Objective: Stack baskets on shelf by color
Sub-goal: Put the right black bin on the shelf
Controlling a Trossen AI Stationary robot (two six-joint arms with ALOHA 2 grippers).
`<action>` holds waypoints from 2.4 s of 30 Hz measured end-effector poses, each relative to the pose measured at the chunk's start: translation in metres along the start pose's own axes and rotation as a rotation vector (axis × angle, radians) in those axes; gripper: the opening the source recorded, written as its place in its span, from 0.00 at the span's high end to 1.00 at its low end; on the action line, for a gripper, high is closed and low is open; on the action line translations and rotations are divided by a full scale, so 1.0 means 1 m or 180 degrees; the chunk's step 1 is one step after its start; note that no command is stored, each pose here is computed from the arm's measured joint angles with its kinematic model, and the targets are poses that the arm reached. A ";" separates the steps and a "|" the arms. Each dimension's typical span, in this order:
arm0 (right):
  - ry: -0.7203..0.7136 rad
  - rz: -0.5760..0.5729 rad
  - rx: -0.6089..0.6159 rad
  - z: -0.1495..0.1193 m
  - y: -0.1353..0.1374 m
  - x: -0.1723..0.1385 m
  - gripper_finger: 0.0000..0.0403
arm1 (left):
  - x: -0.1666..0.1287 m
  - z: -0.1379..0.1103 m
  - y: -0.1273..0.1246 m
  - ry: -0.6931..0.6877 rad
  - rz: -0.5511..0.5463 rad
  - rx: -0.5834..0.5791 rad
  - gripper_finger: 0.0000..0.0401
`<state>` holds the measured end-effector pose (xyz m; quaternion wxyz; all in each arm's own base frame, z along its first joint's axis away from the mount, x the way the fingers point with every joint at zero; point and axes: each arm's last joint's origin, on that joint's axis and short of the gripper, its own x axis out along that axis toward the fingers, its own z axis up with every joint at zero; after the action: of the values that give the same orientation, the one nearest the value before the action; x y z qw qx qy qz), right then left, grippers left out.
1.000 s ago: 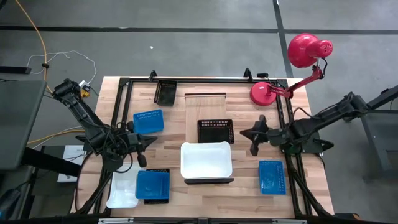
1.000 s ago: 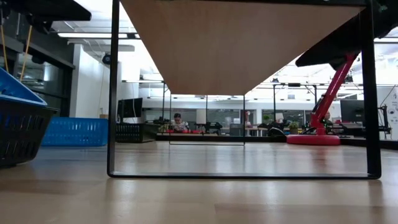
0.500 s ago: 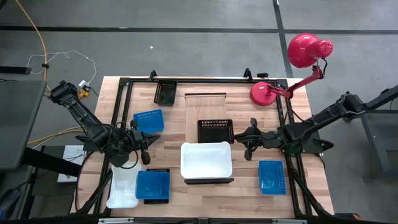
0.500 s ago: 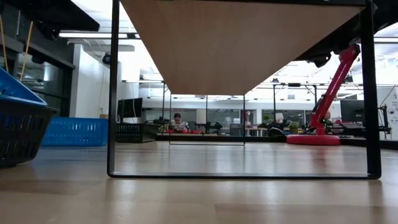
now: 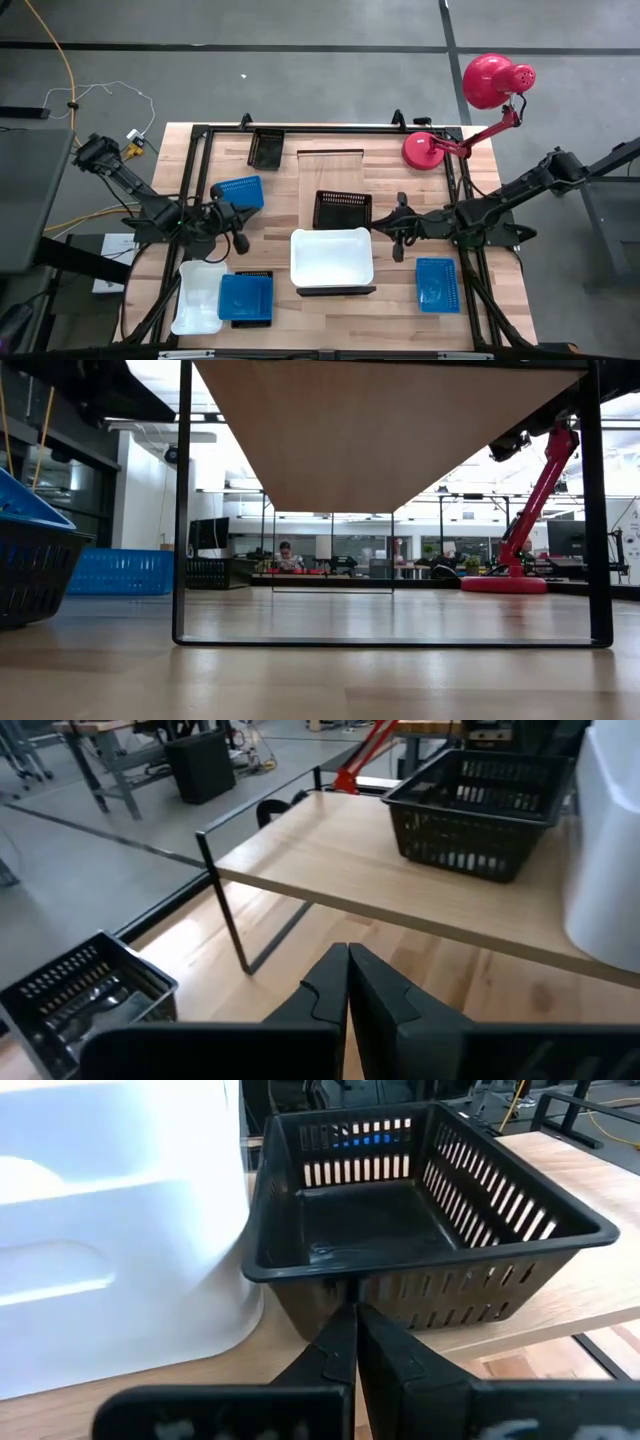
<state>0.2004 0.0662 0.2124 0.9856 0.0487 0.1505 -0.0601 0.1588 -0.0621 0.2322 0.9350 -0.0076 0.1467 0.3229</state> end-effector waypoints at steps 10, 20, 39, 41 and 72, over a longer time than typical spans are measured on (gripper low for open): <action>-0.0005 -0.0189 -0.0149 -0.001 -0.002 0.000 1.00 | 0.032 0.025 0.012 -0.0120 0.0013 0.0294 1.00; -0.0027 -0.0185 -0.0298 0.000 -0.002 0.000 1.00 | 0.069 0.039 0.048 -0.0072 0.0077 0.0350 1.00; -0.0046 0.0000 0.0021 0.002 -0.020 0.024 1.00 | 0.084 0.036 0.069 0.0133 -0.0448 0.0661 1.00; -0.0002 0.0017 0.0004 -0.001 -0.020 0.027 1.00 | 0.084 0.036 0.070 0.0128 -0.0446 0.0697 1.00; -0.0168 0.0169 -0.0122 0.020 -0.015 0.030 1.00 | 0.189 0.003 0.044 -0.0396 -0.0721 0.0316 1.00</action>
<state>0.2330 0.0463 0.2209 0.9912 0.0321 0.1242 -0.0323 0.2740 0.0869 0.1855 0.9719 0.0422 0.1024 0.2075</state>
